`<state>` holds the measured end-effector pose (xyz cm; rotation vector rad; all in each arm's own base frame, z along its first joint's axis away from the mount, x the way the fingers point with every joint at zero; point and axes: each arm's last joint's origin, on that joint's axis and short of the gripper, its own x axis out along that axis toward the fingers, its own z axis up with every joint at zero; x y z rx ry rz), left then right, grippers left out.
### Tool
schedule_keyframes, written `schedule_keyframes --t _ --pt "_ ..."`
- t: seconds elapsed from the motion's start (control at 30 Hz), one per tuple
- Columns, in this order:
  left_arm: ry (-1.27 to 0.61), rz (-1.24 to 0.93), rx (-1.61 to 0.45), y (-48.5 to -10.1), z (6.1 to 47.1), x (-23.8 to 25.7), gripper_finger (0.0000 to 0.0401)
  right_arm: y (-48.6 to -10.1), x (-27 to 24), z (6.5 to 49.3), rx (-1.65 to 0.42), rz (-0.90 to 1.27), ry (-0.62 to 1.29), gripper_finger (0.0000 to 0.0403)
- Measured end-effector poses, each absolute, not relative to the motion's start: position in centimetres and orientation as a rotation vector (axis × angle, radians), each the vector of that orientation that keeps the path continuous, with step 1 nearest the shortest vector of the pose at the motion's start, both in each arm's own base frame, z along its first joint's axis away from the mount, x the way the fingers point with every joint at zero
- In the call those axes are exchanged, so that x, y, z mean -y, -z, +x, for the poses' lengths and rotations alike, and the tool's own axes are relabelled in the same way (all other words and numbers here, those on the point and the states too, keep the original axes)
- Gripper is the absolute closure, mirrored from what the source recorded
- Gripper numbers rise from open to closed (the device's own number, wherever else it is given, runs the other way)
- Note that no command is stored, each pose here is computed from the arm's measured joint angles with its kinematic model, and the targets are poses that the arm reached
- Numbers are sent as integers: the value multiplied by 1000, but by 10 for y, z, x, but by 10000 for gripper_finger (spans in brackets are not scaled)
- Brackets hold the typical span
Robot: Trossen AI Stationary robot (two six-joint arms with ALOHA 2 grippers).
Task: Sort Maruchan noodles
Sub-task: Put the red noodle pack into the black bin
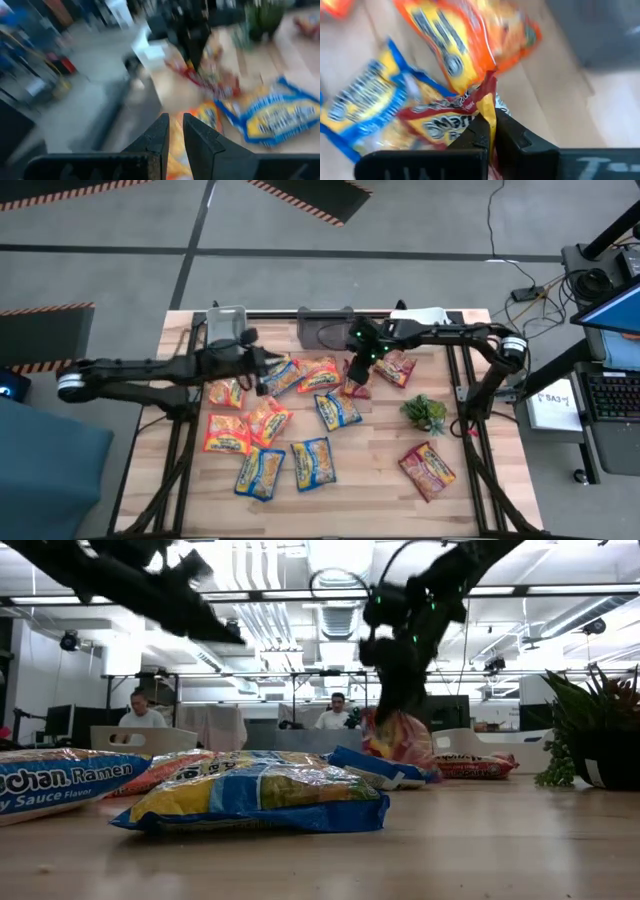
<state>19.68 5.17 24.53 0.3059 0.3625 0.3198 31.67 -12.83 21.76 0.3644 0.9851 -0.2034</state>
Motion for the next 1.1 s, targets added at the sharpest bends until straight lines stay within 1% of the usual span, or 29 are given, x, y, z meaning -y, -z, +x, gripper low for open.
schedule_keyframes --t 0.13,0.3,0.43,0.63,0.7,0.8,0.93,1.0,1.1 --pt "-362 304 -245 -266 178 -48 362 -246 123 322 -893 357 204 394" --pt "-375 260 -181 -267 160 -43 362 -275 117 334 -806 321 231 394" --pt "-383 242 -133 -271 150 -41 362 -298 115 345 -730 226 344 394" --pt "-378 214 -159 -269 143 -39 362 -330 124 360 -591 79 486 394" --pt "-378 216 -154 -269 142 -39 362 -336 129 361 -572 71 507 394" --pt "-376 218 -168 -268 142 -39 362 -337 134 362 -566 144 530 394" --pt "-360 240 -215 -264 143 -39 362 -330 136 356 -595 336 603 394" --pt "-356 240 -236 -261 146 -39 362 -324 134 351 -645 431 644 393" --pt "-350 238 -278 -256 152 -41 362 -315 132 343 -747 509 690 380"
